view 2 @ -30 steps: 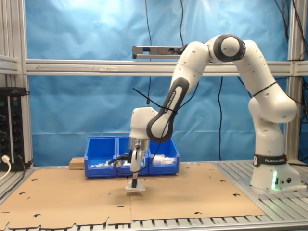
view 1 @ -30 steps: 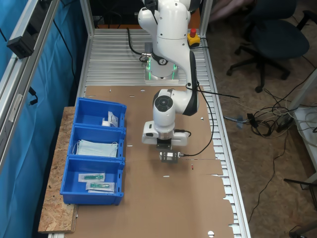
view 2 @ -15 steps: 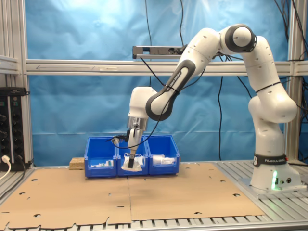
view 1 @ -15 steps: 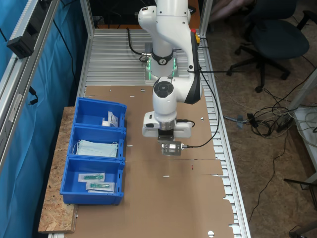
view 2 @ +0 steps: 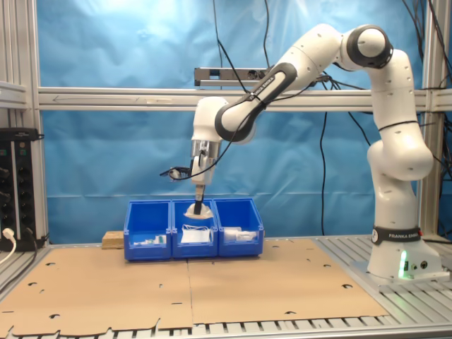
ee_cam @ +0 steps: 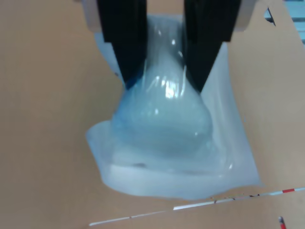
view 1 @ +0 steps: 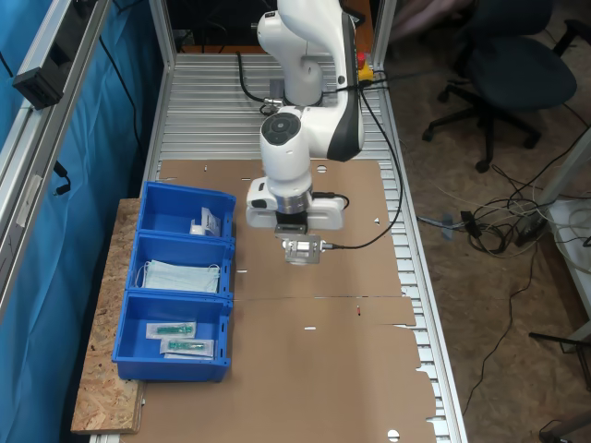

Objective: Pick and place sorting task of medical equipment.

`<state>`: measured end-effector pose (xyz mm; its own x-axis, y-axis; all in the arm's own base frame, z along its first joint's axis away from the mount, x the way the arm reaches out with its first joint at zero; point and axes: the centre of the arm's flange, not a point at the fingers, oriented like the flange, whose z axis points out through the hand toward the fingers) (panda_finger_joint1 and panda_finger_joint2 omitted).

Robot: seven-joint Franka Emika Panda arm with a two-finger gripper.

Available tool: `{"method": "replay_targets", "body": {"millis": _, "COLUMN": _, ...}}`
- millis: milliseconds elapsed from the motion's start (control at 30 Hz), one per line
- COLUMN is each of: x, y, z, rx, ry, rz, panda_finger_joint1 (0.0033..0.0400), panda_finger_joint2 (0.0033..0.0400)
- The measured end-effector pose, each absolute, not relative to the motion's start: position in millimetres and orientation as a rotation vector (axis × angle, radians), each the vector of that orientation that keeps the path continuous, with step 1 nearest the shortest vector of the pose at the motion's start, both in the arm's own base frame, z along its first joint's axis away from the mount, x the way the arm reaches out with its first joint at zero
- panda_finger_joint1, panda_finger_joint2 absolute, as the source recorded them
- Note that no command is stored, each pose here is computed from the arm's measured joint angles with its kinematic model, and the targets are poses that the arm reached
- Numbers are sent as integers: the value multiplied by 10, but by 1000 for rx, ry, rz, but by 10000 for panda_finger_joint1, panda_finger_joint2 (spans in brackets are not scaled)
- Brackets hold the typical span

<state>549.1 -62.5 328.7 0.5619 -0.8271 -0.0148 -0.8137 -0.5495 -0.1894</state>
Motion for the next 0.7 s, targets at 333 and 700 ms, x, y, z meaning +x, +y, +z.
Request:
{"method": "replay_targets", "body": {"millis": 333, "x": 5225, "y": -1425, "z": 3444, "rx": -2587, "ry": 1544, "rz": -51, "panda_finger_joint1": 53, "panda_finger_joint2": 53}}
{"method": "replay_targets", "body": {"millis": 700, "x": 4878, "y": -2196, "z": 3419, "rx": -2499, "ry": 1727, "rz": 10, "panda_finger_joint1": 53, "panda_finger_joint2": 53}}
